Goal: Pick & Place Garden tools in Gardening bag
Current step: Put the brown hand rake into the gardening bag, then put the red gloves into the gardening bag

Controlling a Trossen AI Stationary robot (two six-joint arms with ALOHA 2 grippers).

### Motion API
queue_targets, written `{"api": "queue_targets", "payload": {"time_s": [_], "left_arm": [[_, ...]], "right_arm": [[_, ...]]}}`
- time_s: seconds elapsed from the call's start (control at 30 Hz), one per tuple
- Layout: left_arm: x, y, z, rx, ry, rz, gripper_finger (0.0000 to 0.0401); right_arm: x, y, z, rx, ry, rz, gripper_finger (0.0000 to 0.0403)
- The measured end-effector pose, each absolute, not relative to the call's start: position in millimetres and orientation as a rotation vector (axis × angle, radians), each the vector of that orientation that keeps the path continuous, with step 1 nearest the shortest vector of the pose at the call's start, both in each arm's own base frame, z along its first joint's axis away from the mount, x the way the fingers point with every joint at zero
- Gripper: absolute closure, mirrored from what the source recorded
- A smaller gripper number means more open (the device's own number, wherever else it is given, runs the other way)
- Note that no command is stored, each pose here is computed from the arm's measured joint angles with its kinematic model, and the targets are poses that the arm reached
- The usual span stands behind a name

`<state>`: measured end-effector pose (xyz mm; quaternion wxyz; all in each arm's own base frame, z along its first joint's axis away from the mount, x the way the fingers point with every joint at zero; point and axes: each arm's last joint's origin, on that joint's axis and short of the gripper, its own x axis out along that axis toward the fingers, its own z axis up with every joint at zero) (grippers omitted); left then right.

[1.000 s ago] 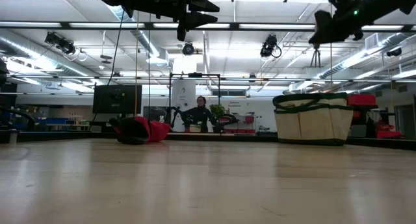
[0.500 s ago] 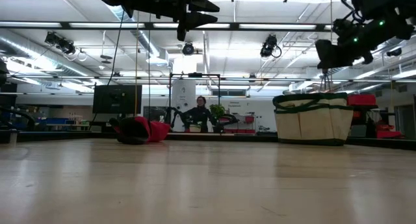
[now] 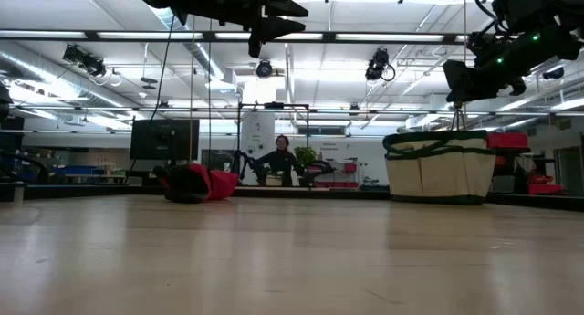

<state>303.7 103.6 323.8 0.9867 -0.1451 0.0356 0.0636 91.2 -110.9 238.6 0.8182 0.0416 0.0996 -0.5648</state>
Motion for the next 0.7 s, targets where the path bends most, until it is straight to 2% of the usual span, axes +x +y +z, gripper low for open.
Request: {"api": "queue_targets", "payload": {"time_s": [0.2,0.53,0.7], "left_arm": [[303.7,103.6,323.8,-0.291,0.072,0.128,0.0259],[303.7,103.6,323.8,-0.292,0.072,0.128,0.0259],[303.7,103.6,323.8,-0.295,0.071,0.128,0.0259]], "right_arm": [[92.2,-110.5,238.5,0.115,0.197,-1.17,0.0319],[92.3,-110.5,238.4,0.139,0.183,-1.168,0.021],[93.8,-109.8,238.3,0.123,0.197,-1.109,0.0172]]}}
